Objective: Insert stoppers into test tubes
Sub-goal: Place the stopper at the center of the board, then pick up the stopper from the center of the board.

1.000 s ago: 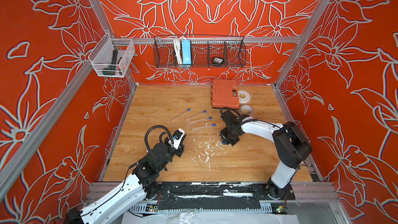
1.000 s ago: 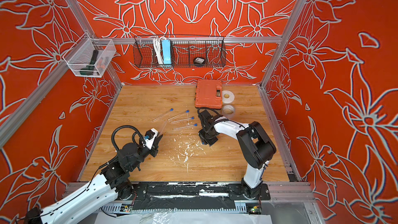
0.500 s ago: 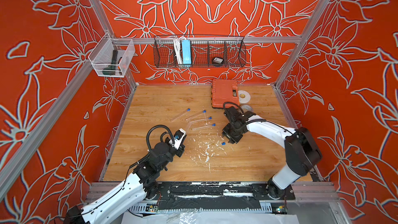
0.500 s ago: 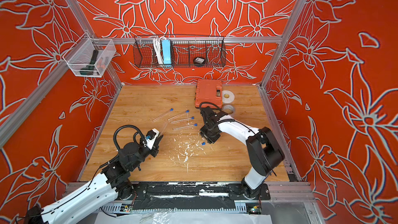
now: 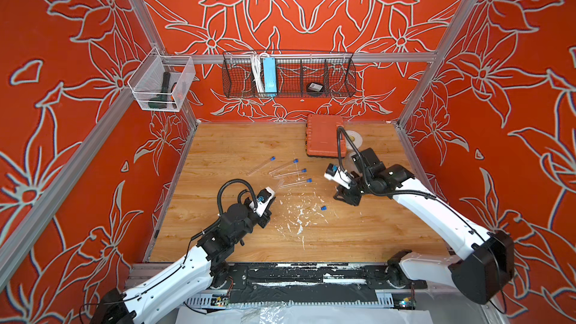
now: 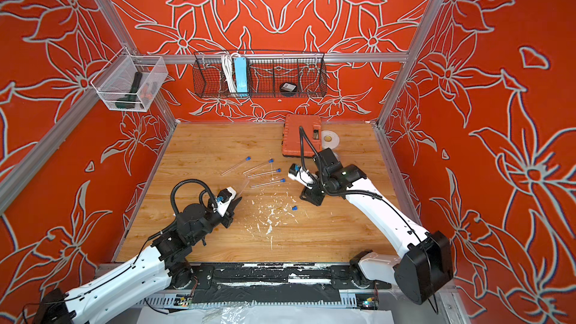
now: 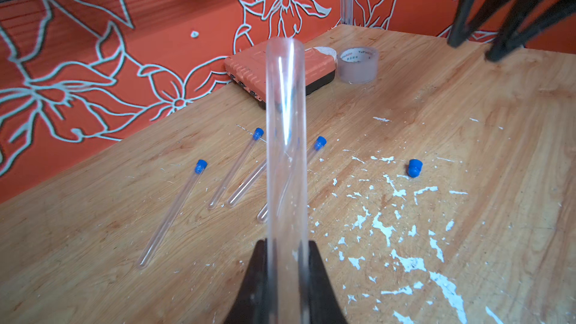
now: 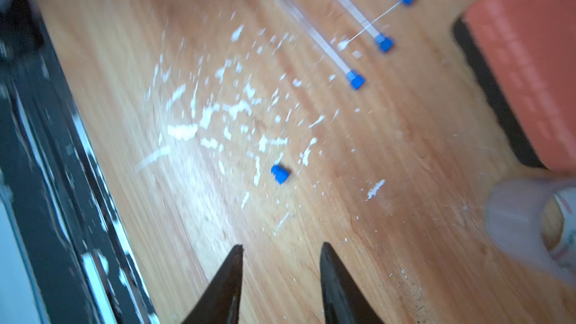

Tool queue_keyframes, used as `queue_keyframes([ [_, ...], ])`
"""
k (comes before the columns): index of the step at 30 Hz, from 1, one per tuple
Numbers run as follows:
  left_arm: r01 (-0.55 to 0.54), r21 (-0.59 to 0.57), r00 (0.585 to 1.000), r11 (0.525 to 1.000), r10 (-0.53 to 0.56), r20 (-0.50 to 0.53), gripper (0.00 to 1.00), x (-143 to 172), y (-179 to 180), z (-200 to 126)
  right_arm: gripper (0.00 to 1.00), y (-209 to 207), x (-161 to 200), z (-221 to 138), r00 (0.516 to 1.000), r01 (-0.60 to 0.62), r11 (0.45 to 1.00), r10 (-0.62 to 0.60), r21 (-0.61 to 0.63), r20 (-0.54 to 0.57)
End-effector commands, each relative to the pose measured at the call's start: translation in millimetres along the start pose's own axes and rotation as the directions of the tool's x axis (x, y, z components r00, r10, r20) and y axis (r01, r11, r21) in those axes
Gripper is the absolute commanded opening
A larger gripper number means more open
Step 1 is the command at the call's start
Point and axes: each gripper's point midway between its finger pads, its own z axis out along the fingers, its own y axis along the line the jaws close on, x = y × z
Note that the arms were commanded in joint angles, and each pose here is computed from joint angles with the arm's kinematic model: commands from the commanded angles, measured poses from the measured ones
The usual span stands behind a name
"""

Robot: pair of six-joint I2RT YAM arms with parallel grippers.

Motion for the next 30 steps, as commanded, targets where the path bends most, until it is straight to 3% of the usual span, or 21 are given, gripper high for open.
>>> queue_keyframes([
  [1,-0.007,0.03,0.999,1.0,0.006,0.035,0.0,-7,-6,2,0.42,9,12,17,0.901,0.432,0.898,-0.434,-0.083,-0.012],
  [6,-0.01,0.03,0.999,1.0,0.009,0.033,0.0,-7,-6,4,0.42,-5,16,52,0.867,0.483,0.861,-0.496,-0.156,-0.053],
  [10,-0.009,0.033,0.999,0.999,0.008,0.036,0.0,-8,-6,4,0.42,-7,3,71,0.871,0.482,0.856,-0.49,-0.186,-0.001],
  [14,0.0,0.033,0.999,0.999,-0.001,0.043,0.0,-12,-6,5,0.42,-11,8,93,0.882,0.454,0.865,-0.47,-0.215,-0.026],
  [20,0.01,0.068,0.998,0.998,-0.015,0.066,0.0,-24,-10,8,0.41,-11,11,109,0.891,0.433,0.868,-0.452,-0.242,-0.029],
  [30,0.003,0.081,0.997,0.997,-0.009,0.074,0.0,-32,-11,14,0.32,-6,20,122,0.884,0.43,0.855,-0.464,-0.291,-0.06],
])
